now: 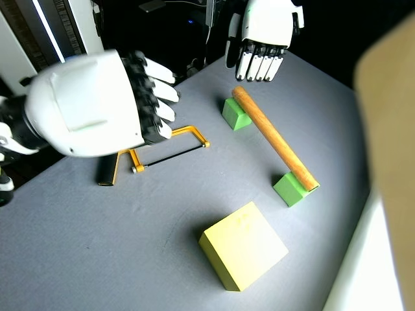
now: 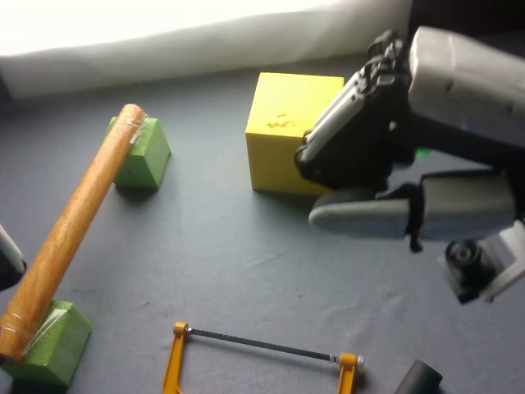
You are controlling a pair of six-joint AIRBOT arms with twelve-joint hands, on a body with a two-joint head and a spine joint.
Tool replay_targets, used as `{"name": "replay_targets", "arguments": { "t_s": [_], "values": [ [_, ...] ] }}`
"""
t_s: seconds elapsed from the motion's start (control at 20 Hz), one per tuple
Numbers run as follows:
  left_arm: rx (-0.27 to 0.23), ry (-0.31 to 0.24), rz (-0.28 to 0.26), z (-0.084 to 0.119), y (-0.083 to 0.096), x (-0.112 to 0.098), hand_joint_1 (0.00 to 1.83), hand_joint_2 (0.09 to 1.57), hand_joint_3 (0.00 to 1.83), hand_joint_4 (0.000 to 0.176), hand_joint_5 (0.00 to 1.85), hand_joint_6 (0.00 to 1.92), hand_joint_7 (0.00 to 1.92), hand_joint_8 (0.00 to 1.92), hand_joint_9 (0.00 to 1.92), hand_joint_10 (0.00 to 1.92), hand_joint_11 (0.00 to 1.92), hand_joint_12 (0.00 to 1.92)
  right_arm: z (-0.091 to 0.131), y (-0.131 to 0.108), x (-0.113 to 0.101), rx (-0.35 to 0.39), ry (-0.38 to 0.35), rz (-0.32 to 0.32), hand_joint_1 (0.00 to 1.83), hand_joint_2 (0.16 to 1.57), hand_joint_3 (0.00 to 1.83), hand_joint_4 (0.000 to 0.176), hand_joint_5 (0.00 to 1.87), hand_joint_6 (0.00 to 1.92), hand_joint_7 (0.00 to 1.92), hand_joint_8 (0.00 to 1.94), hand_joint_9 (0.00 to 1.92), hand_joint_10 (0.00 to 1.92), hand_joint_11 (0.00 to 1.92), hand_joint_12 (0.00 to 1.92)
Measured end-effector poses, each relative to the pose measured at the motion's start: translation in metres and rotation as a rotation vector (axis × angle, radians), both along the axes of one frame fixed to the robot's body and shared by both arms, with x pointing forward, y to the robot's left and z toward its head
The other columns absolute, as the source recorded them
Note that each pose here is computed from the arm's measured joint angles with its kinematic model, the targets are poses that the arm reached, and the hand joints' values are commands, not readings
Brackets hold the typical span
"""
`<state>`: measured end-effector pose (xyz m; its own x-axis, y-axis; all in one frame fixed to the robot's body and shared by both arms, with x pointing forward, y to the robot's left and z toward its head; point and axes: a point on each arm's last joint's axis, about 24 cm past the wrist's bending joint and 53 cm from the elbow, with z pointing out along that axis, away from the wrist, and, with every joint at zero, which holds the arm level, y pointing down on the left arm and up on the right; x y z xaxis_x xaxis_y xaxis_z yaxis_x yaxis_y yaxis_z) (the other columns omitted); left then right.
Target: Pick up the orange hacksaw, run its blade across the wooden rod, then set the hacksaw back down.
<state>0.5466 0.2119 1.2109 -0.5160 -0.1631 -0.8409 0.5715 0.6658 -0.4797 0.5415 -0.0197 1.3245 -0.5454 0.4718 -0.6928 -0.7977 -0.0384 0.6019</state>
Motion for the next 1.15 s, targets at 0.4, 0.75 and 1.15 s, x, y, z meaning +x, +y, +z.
{"name": "replay_targets", "arguments": {
  "t_s": [0.4, 0.75, 1.15],
  "values": [
    [-0.096, -0.104, -0.102, 0.042, 0.000, -0.005, 0.69, 1.37, 0.00, 0.000, 1.30, 1.92, 1.40, 1.92, 1.44, 1.92, 1.53, 1.92, 0.021, -0.004, -0.024, 0.016, -0.120, 0.055, 0.62, 1.35, 0.00, 0.000, 1.18, 1.92, 1.30, 1.94, 1.45, 1.92, 1.63, 1.92],
    [-0.113, -0.122, -0.201, 0.052, 0.000, -0.020, 0.69, 1.38, 0.00, 0.000, 1.26, 1.92, 1.35, 1.92, 1.40, 1.92, 1.49, 1.92, 0.030, -0.008, -0.046, 0.056, -0.194, 0.096, 0.65, 1.35, 0.00, 0.000, 1.14, 1.92, 1.27, 1.94, 1.43, 1.92, 1.62, 1.92],
    [-0.111, -0.122, -0.200, 0.056, 0.009, -0.017, 0.70, 1.38, 0.00, 0.000, 1.24, 1.92, 1.34, 1.92, 1.40, 1.92, 1.49, 1.92, 0.038, -0.029, -0.050, 0.050, -0.328, 0.033, 0.68, 1.34, 0.00, 0.000, 1.13, 1.92, 1.26, 1.94, 1.42, 1.92, 1.60, 1.92]
  ]
}}
